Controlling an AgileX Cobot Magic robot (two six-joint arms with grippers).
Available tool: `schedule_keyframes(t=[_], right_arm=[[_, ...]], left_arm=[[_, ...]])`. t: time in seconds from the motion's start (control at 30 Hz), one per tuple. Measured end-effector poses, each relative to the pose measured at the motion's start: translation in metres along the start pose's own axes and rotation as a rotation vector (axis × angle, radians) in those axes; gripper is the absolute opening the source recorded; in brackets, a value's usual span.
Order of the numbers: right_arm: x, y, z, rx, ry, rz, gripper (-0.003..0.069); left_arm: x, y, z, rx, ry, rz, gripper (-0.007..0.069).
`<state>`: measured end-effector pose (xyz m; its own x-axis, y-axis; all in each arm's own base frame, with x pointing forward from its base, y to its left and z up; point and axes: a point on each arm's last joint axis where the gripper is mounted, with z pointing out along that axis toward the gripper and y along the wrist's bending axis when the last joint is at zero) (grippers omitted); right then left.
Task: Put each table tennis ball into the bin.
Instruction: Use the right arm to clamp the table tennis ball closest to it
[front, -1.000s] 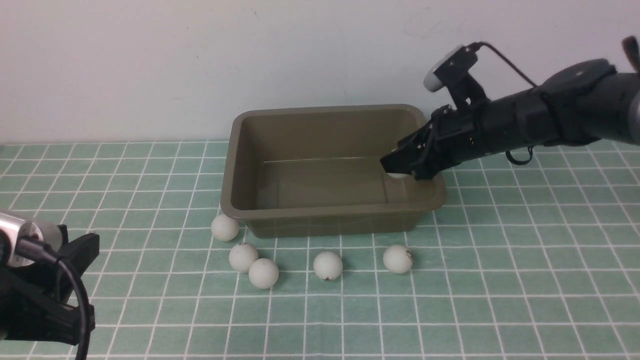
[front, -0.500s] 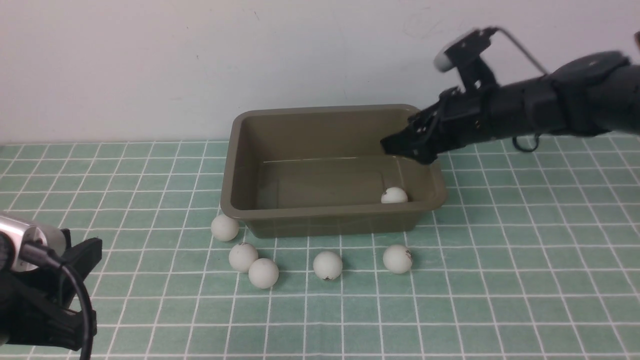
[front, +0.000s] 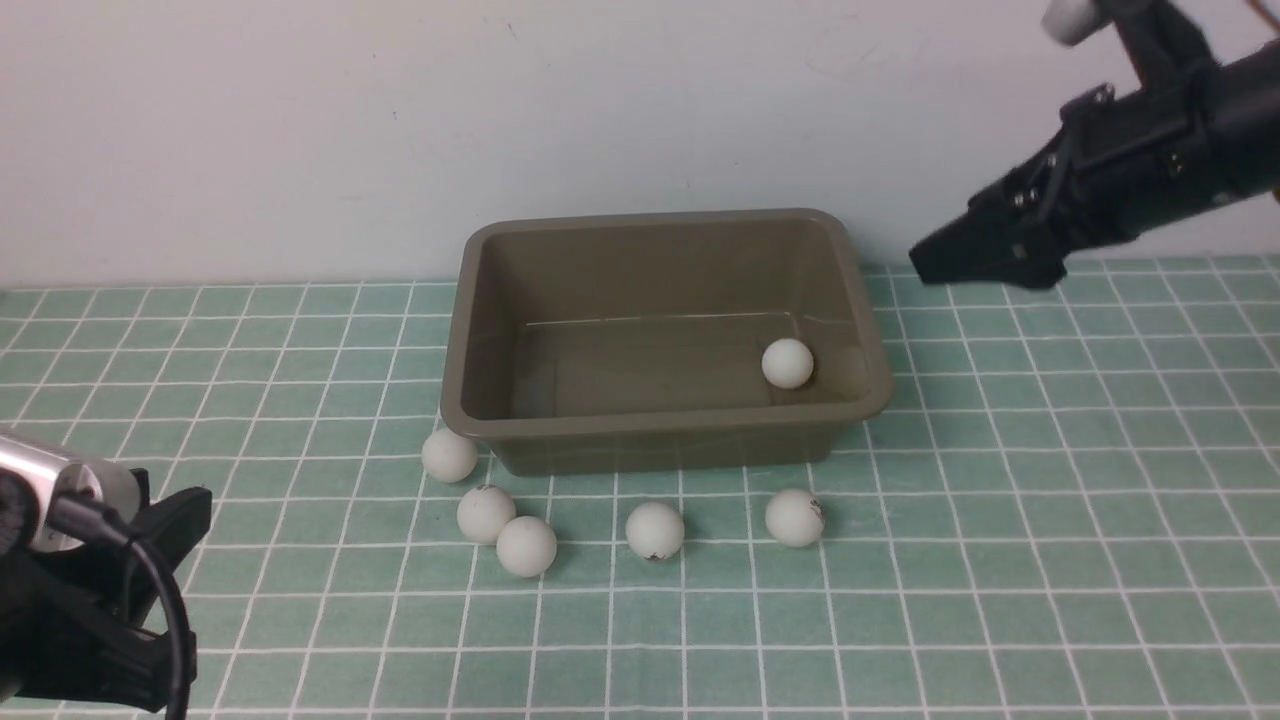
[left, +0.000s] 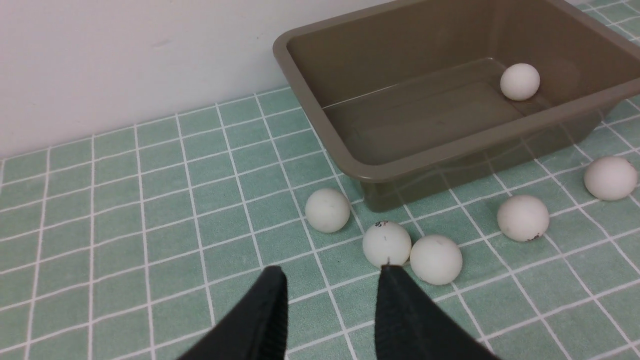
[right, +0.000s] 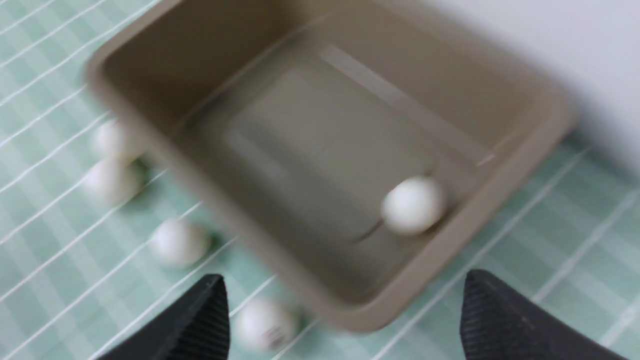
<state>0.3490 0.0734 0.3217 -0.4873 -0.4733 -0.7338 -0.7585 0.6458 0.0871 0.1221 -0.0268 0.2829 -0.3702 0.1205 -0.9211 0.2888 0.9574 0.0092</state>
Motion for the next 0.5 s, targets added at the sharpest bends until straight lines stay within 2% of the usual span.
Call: schedule_keyframes(t=[0.07, 0.2, 0.33, 0.5], right_arm=[[0.011, 0.008, 0.003, -0.066, 0.048, 0.03, 0.0549], [0.039, 0.026, 0.007, -0.104, 0.092, 0.112, 0.0547], [0.075, 0.042, 0.04, -0.059, 0.091, 0.19, 0.0547], [0.086, 0.067, 0.085, 0.039, 0.064, 0.166, 0.0547]], left_arm=[[0.0, 0.0, 0.0, 0.0, 0.0, 0.0, 0.023], [0.0, 0.0, 0.0, -0.001, -0.001, 0.0, 0.023], [0.0, 0.0, 0.0, -0.001, -0.001, 0.001, 0.023], [0.0, 0.0, 0.0, 0.0, 0.0, 0.001, 0.023]])
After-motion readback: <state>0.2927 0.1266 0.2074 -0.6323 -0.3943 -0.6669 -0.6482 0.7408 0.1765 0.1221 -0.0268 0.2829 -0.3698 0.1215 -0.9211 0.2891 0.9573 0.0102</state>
